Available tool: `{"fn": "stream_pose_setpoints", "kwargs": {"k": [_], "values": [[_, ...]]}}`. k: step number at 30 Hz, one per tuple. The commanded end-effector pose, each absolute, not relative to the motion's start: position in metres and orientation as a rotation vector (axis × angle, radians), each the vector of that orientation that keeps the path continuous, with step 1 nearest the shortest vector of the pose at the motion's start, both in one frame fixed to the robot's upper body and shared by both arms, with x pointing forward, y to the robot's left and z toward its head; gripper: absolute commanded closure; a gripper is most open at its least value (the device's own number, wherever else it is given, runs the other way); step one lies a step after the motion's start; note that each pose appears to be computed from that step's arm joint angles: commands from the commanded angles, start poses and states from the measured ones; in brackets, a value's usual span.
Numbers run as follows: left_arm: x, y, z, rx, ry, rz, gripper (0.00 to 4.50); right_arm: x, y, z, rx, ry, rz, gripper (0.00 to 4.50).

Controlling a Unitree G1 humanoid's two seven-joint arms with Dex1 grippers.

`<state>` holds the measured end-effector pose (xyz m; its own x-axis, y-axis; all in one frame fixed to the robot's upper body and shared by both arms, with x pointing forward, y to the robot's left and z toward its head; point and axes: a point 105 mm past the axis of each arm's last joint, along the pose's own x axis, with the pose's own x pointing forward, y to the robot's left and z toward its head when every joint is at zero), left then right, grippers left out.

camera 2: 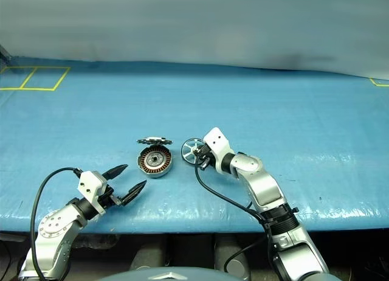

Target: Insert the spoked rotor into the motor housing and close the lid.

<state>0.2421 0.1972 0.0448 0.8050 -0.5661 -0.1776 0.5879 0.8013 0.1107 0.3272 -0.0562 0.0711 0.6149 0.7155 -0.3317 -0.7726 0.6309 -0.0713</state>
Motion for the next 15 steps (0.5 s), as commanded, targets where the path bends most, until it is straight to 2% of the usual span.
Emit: {"fn": "stream_pose_setpoints", "kwargs": {"k": [1, 3, 9, 15], "values": [[0.242, 0.197, 0.049, 0.177, 0.120, -0.627, 0.00, 0.328, -0.052, 0.092, -0.204, 0.187, 0.882, 2.69], [0.242, 0.198, 0.049, 0.177, 0.120, -0.626, 0.00, 0.327, -0.050, 0.100, -0.187, 0.150, 0.894, 2.08], [0.243, 0.198, 0.049, 0.177, 0.119, -0.626, 0.00, 0.308, -0.044, 0.124, -0.097, 0.078, 1.001, 2.08], [0.244, 0.197, 0.049, 0.176, 0.118, -0.629, 0.00, 0.279, -0.031, 0.098, -0.156, 0.189, 1.173, 2.08]]}}
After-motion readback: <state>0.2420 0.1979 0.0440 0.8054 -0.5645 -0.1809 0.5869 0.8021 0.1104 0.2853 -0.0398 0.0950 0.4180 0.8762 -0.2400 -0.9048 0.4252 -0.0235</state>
